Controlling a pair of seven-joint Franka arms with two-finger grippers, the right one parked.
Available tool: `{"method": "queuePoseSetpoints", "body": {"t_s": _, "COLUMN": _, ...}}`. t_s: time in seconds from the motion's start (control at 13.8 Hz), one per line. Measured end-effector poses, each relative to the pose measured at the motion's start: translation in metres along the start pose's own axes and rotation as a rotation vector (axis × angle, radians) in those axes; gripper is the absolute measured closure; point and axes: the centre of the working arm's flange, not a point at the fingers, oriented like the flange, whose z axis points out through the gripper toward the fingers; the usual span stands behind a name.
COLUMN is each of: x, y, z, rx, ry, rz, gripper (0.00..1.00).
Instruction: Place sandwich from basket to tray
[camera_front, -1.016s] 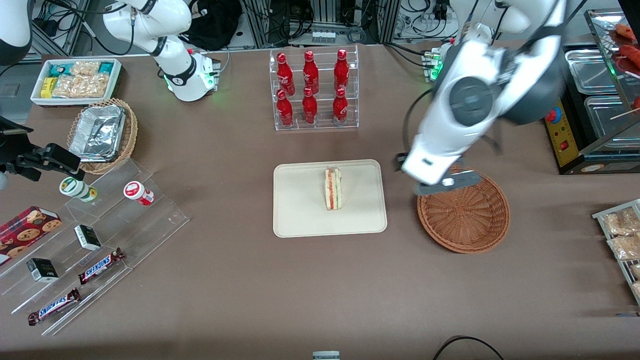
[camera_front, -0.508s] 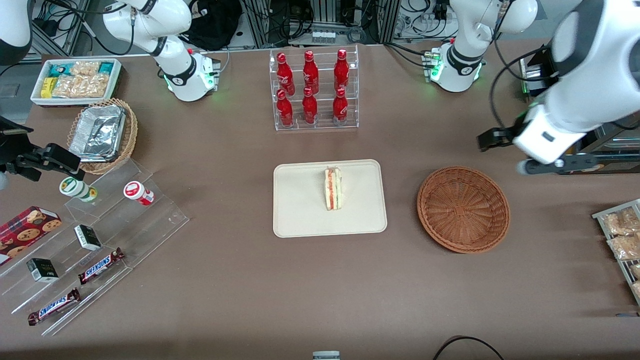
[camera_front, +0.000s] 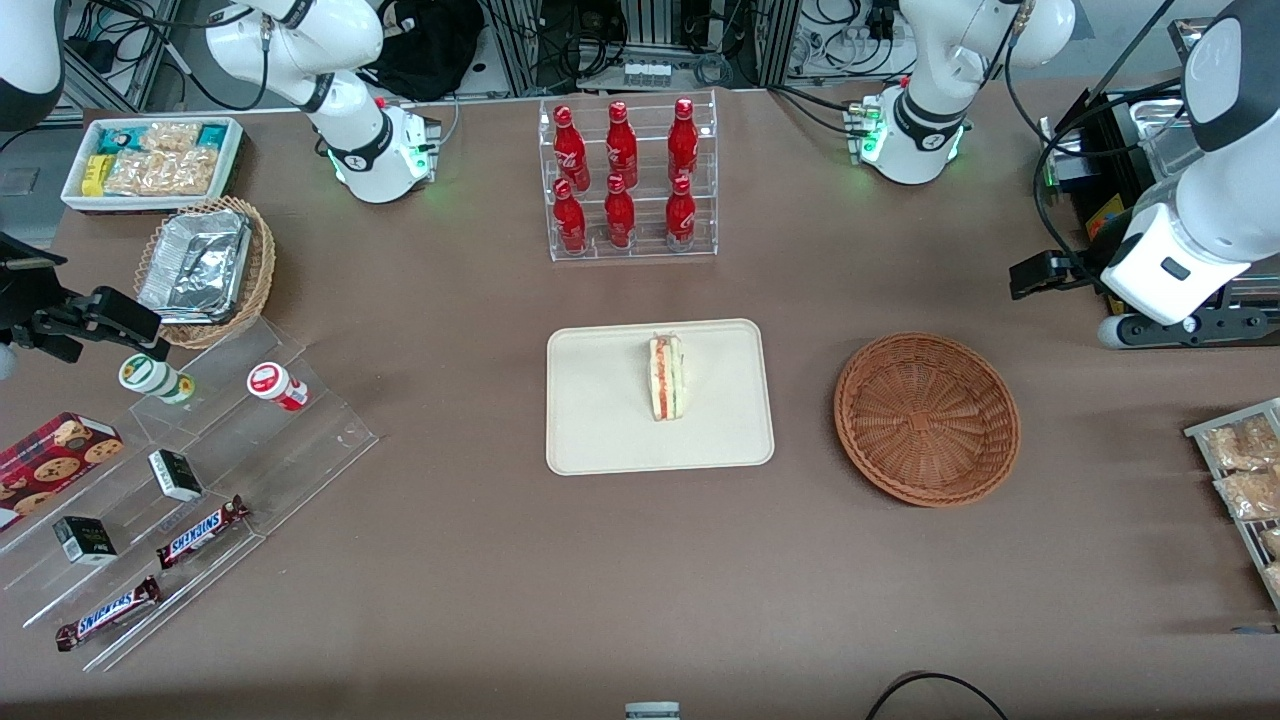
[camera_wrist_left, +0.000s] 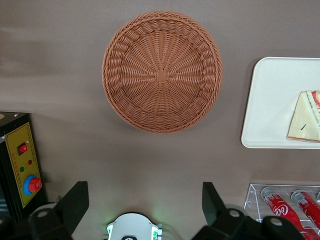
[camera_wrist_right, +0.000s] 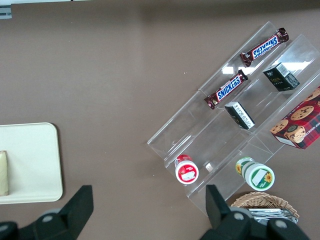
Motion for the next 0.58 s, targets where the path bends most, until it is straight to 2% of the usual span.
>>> {"method": "queuePoseSetpoints", "body": {"t_s": 0.29, "x": 0.003, "y": -0.022, "z": -0.004, "rx": -0.026, "ry": 0.005, "rz": -0.021, "gripper": 0.00}}
{"method": "queuePoseSetpoints", "body": {"t_s": 0.58, "x": 0.000, "y": -0.024, "z": -0.018, "rx": -0.045, "ry": 0.029, "rz": -0.002, "gripper": 0.00}}
